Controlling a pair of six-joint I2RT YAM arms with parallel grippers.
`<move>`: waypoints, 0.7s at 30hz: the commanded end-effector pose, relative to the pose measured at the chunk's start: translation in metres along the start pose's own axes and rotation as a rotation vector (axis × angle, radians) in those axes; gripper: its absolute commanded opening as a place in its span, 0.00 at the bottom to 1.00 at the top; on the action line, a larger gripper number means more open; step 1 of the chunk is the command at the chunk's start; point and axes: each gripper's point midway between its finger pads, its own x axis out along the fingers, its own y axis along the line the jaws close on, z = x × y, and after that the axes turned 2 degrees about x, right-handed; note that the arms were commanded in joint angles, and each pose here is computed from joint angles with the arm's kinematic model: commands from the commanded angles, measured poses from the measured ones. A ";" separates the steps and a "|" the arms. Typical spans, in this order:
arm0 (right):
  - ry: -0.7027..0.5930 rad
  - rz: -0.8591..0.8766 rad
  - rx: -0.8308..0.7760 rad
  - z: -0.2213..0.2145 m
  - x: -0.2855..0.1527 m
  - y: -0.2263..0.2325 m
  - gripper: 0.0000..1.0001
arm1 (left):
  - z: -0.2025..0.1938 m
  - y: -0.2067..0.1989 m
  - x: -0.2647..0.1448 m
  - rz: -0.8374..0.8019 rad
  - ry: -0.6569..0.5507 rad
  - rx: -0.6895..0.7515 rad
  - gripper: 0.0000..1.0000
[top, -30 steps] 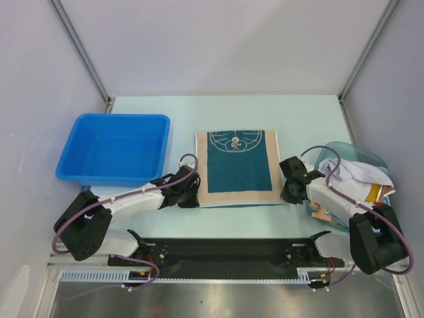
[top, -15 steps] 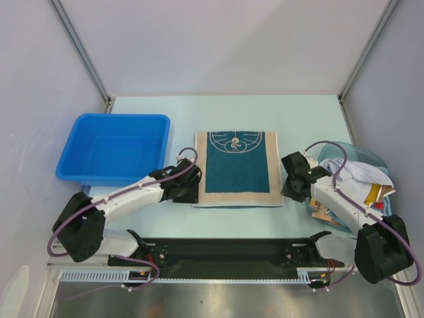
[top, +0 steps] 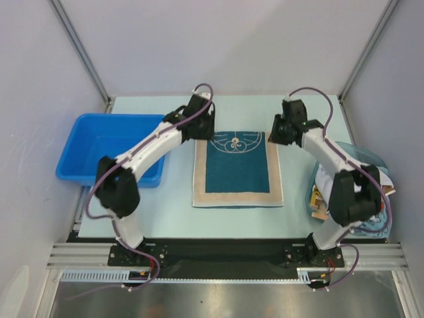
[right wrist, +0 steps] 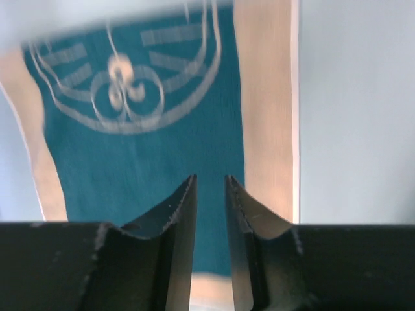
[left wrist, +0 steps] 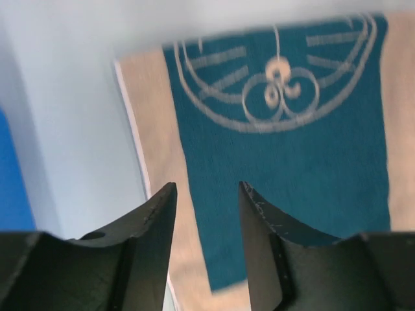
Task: Fold and stack the towels
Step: Fold the towel
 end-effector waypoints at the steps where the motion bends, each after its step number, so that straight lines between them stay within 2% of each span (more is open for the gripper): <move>1: 0.000 0.101 -0.025 0.040 0.036 0.002 0.28 | 0.027 0.012 0.035 0.058 0.017 0.112 0.47; 4: -0.018 0.135 -0.007 0.068 0.056 -0.001 0.27 | 0.028 0.017 0.070 0.104 0.065 0.160 0.45; 6: 0.049 0.142 0.003 0.058 0.083 -0.006 0.26 | 0.027 0.023 0.085 0.127 0.075 0.180 0.43; 11: 0.046 0.183 -0.001 0.072 0.115 -0.007 0.25 | 0.024 0.039 0.130 0.135 0.093 0.147 0.42; 15: 0.060 0.102 0.028 0.068 0.151 -0.036 0.25 | 0.022 0.058 0.155 0.174 0.115 0.108 0.42; 21: 0.088 0.070 0.031 0.055 0.173 -0.056 0.27 | 0.017 0.071 0.176 0.176 0.137 0.080 0.43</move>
